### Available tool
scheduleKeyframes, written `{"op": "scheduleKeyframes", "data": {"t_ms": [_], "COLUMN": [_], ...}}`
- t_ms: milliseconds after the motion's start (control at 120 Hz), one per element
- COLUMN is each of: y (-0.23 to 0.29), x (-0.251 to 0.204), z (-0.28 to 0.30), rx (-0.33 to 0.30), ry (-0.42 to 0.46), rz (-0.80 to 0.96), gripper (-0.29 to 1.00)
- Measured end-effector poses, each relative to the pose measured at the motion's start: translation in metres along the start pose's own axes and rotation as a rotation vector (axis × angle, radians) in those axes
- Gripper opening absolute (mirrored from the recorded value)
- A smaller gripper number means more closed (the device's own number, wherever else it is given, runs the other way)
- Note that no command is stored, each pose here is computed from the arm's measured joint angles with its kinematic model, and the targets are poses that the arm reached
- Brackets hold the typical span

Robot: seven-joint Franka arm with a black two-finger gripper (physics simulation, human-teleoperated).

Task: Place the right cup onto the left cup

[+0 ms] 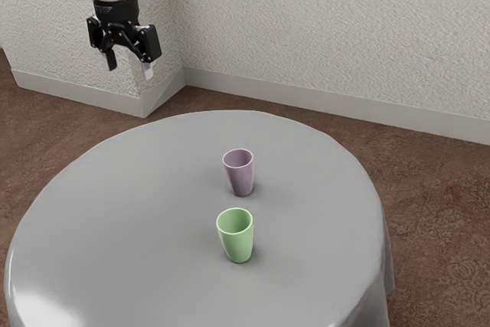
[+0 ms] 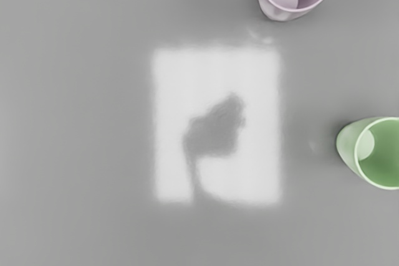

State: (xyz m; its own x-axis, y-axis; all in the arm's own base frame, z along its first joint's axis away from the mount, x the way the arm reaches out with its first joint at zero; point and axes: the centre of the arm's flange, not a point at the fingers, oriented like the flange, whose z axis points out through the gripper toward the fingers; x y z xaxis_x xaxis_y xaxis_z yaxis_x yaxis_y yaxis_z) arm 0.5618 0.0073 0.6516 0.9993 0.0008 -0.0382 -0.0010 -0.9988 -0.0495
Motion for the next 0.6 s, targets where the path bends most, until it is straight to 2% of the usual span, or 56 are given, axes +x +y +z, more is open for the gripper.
{"op": "scheduleKeyframes", "data": {"t_ms": [333, 600], "y": [0.001, 0.011], "x": [0.008, 0.011], "z": [0.009, 0.066], "rx": [-0.005, -0.01], "ry": [0.002, -0.069], "rz": [0.0, 0.019], "gripper": [0.7, 0.7]}}
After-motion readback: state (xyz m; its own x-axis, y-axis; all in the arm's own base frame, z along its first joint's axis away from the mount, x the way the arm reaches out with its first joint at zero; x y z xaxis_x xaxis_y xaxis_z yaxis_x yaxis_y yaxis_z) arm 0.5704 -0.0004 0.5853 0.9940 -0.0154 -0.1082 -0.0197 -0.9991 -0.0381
